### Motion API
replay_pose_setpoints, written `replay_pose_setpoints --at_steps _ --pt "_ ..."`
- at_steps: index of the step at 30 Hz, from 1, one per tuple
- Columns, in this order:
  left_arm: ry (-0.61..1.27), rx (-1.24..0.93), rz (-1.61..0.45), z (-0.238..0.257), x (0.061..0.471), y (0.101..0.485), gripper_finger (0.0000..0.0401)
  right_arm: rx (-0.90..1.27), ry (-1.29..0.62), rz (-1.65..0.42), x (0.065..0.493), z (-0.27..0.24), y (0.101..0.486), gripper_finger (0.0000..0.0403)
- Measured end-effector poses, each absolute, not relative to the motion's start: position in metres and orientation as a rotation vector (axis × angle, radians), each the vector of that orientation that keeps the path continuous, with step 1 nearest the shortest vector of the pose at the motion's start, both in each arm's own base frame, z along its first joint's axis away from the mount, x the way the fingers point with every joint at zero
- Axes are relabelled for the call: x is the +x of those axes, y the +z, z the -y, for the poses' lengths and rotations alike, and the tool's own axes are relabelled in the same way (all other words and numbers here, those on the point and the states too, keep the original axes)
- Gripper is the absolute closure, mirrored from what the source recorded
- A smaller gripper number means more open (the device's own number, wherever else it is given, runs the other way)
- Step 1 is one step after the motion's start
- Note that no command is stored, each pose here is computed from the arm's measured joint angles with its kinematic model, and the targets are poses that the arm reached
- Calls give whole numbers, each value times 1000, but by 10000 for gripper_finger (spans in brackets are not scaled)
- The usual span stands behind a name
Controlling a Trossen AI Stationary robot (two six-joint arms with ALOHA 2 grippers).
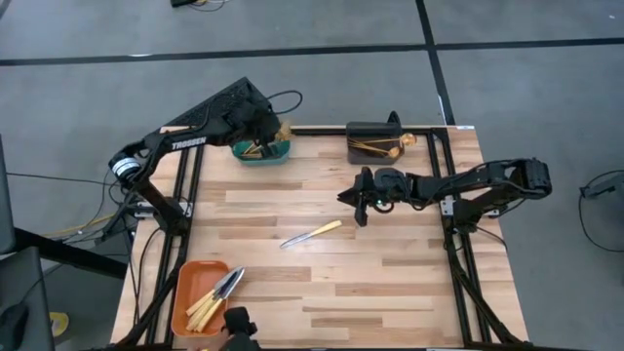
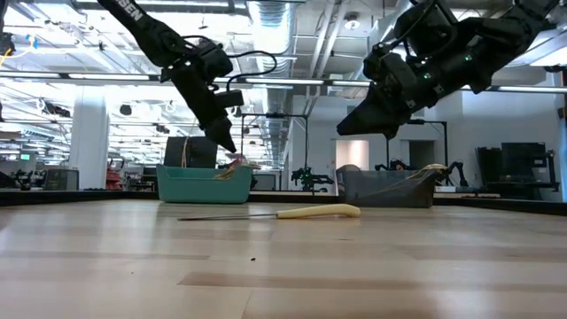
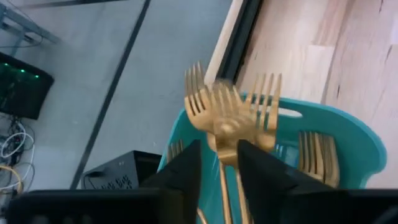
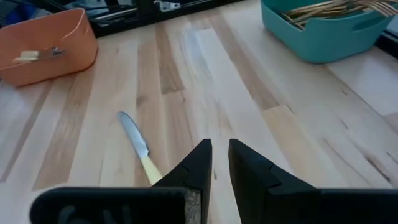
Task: Sort silverware by color (type)
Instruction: Put the yellow table knife into the orange bin
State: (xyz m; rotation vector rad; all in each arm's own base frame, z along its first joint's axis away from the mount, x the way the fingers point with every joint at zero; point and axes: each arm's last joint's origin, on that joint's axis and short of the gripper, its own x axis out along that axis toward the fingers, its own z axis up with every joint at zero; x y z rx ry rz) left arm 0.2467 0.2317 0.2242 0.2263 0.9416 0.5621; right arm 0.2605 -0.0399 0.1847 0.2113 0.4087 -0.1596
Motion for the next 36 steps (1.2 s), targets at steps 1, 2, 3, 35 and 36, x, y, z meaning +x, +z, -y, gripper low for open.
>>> replay_pose_setpoints --at_steps 1,2,3,35,36 --pt "567 227 -940 -232 247 224 298 212 -160 -409 260 40 185 320" --pt "587 224 -940 -232 247 225 283 212 -161 -410 260 40 185 320" --pt "611 212 -944 -231 248 226 268 212 -158 -418 260 39 184 320" --pt "661 -200 -528 122 291 245 269 -234 133 -750 341 0 114 222" --pt "662 -215 -520 124 290 245 269 -233 152 -775 340 0 111 224"
